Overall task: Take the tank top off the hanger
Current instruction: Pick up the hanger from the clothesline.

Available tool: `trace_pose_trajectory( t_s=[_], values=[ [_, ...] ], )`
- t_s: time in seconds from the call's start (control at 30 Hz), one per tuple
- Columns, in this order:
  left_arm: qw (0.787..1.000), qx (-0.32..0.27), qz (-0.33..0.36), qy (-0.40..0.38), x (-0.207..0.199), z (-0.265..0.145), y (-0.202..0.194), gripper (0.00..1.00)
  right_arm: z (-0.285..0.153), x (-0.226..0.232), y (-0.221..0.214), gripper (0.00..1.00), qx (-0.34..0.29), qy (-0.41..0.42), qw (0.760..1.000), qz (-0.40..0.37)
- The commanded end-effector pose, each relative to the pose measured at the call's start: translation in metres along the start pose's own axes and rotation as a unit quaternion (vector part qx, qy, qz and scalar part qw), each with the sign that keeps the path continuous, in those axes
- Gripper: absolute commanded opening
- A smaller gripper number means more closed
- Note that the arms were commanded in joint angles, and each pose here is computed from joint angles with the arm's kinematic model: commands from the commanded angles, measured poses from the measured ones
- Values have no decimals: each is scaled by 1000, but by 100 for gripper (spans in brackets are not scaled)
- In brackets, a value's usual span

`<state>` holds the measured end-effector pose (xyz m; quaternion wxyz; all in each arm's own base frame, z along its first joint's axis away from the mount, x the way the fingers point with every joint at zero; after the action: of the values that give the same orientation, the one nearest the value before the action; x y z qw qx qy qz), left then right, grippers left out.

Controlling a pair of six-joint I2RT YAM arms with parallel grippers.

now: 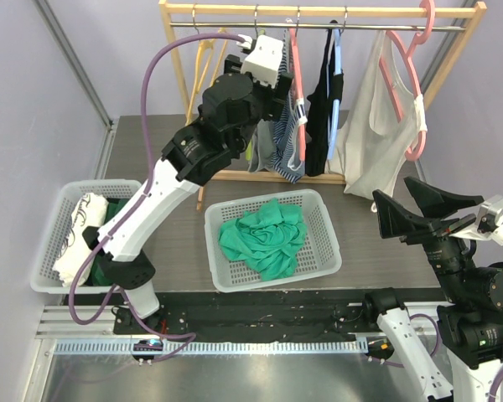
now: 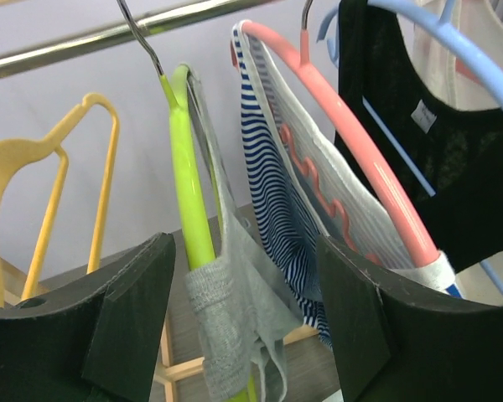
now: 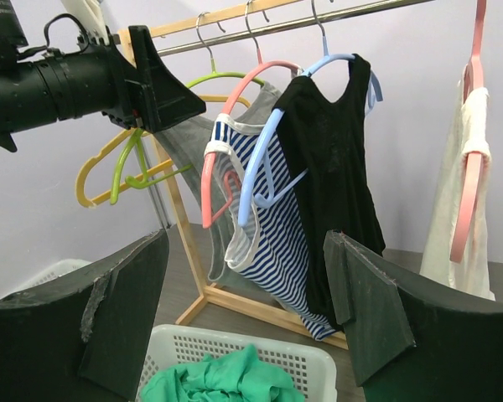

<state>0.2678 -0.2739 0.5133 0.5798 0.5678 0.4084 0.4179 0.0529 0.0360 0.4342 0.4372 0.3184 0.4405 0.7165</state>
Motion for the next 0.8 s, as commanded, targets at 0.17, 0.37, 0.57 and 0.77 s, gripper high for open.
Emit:
trace_pose_trajectory(
  t_s=[0.17, 0.37, 0.57, 0.77],
  values=[
    [999, -29, -26, 28, 23, -10, 17, 53, -3, 2, 8, 83, -18, 6, 1000, -9],
    [999, -26, -41, 12, 27, -8, 17, 17, -5, 2, 11, 83, -19, 3, 1000, -13],
    [998, -47, -38, 11, 30, -10, 28, 0, -2, 1, 9, 83, -14, 2, 1000, -13],
    [993, -115, -28, 17, 38, -14, 58, 0, -1, 1, 9, 83, -12, 4, 1000, -14]
  ],
)
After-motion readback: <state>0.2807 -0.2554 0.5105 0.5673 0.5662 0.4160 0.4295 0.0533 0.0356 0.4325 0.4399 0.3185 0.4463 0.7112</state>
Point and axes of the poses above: each gripper's point midway between its finger pads, its own z axis out along the fingers, its own x axis along the line the jaws close on, y = z × x, the point moved 10 cm from there along -z, back along the fingers, and after that the axes turned 7 degrees about -z, right-handed, at the moved point
